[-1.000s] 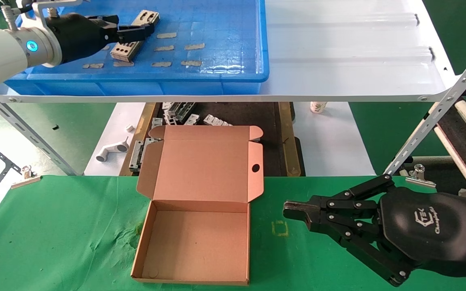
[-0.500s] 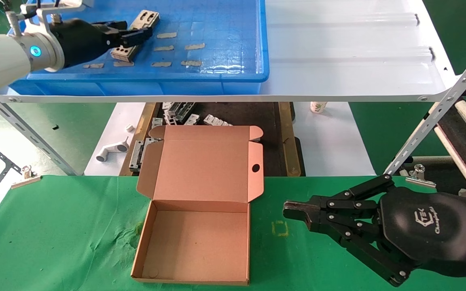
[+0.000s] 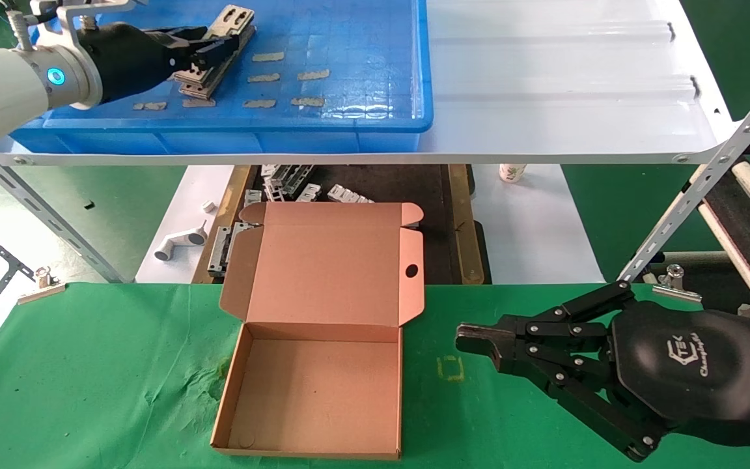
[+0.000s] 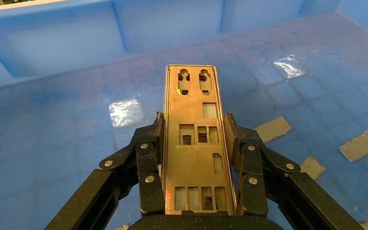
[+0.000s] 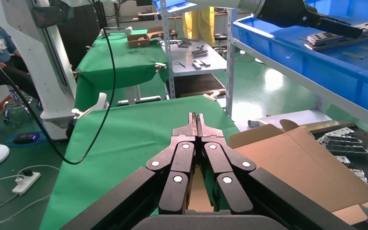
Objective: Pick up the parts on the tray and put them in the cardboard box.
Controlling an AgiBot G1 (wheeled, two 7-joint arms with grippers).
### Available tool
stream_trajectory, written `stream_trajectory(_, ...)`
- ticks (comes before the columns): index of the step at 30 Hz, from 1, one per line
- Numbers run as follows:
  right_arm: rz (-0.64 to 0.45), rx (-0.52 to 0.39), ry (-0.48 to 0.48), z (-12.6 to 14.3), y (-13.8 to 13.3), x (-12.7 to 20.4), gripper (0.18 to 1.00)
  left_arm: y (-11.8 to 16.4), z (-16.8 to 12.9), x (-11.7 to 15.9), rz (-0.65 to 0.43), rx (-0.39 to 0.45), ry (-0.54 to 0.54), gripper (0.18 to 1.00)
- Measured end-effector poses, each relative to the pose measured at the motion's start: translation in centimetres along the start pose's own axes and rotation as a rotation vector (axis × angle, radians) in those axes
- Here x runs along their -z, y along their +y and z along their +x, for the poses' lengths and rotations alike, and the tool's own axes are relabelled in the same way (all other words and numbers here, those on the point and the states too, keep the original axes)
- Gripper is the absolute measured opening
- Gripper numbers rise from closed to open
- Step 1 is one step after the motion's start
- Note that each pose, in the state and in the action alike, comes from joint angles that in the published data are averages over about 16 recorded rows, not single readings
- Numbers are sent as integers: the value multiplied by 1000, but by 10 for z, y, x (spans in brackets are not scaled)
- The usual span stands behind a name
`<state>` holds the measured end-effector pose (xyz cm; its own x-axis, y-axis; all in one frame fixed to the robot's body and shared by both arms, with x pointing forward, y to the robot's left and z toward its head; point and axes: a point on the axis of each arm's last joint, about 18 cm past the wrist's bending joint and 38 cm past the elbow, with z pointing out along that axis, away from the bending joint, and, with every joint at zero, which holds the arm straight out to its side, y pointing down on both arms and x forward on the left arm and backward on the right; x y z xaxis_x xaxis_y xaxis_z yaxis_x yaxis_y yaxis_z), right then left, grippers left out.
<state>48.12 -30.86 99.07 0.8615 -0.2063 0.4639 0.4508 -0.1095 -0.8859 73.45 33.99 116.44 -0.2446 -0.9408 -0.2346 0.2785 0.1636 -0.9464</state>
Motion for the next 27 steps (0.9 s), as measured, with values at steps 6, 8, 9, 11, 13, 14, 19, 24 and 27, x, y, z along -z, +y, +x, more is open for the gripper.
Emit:
stream_trajectory(6,0,0,0,0,0,0,191,0,0,0,0,-1,0,467)
stream_trajectory(8,0,0,0,0,0,0,191,1,1,0,-1,-1,0,466)
stream_trajectory(9,0,0,0,0,0,0,191,1,1,0,0,0,0,466)
stream_trajectory(11,0,0,0,0,0,0,191,0,0,0,1,1,0,466)
stream_trajectory(13,0,0,0,0,0,0,191,-1,0,0,5,3,0,466)
stream_trajectory(14,0,0,0,0,0,0,191,-2,0,0,7,5,-1,466)
stream_trajectory(19,0,0,0,0,0,0,191,-8,-2,2,20,12,-1,466)
stream_trajectory(24,0,0,0,0,0,0,191,-16,-5,5,38,17,2,465)
stream_trajectory(27,0,0,0,0,0,0,191,-19,-6,7,46,18,7,465)
